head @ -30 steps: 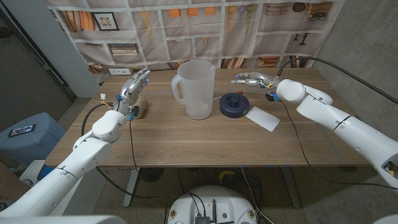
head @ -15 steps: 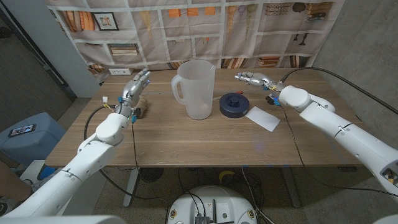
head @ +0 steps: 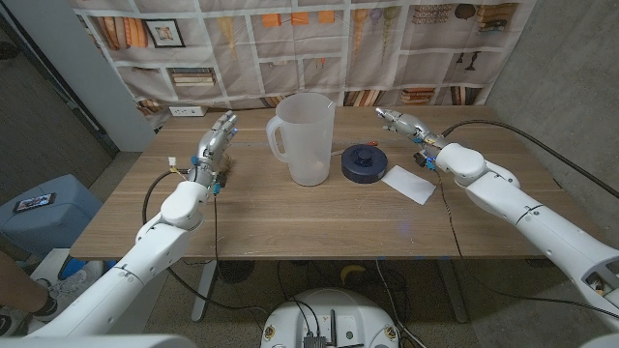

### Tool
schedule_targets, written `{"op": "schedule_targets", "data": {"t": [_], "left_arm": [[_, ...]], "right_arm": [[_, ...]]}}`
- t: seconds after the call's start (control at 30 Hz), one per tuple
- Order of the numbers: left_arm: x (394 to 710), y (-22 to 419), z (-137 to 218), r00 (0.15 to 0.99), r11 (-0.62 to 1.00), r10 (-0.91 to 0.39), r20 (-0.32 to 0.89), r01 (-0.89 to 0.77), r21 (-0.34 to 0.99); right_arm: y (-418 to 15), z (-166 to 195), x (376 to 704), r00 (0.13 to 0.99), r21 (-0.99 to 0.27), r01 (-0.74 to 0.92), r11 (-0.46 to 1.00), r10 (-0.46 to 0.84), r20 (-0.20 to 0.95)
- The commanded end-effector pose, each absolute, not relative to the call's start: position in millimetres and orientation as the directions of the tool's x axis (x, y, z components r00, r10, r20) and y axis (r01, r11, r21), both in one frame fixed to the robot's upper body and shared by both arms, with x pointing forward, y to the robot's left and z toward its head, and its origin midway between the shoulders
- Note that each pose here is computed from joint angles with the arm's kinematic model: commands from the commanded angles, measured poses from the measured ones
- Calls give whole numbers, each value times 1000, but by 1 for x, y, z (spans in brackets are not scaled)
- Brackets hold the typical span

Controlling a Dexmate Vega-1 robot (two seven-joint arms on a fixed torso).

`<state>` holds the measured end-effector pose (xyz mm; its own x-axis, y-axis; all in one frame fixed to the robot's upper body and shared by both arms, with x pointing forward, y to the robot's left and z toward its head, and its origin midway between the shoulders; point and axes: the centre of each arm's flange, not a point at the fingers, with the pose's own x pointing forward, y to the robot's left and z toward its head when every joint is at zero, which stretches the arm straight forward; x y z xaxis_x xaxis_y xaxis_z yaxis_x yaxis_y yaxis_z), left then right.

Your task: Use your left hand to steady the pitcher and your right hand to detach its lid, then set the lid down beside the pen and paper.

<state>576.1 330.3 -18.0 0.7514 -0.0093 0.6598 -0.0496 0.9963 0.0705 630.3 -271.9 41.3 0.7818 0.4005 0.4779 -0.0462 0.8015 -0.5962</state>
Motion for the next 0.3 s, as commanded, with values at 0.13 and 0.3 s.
{"op": "schedule_targets", "data": {"t": [0.13,0.3], "left_arm": [[586,319,-28,756,999,18,654,-44,23],[590,314,-30,751,1000,5,660,-10,3]], "right_arm": [[-280,20,637,740,-384,-136,913,351,574],[-281,11,639,731,-305,-176,936,332,596]]}}
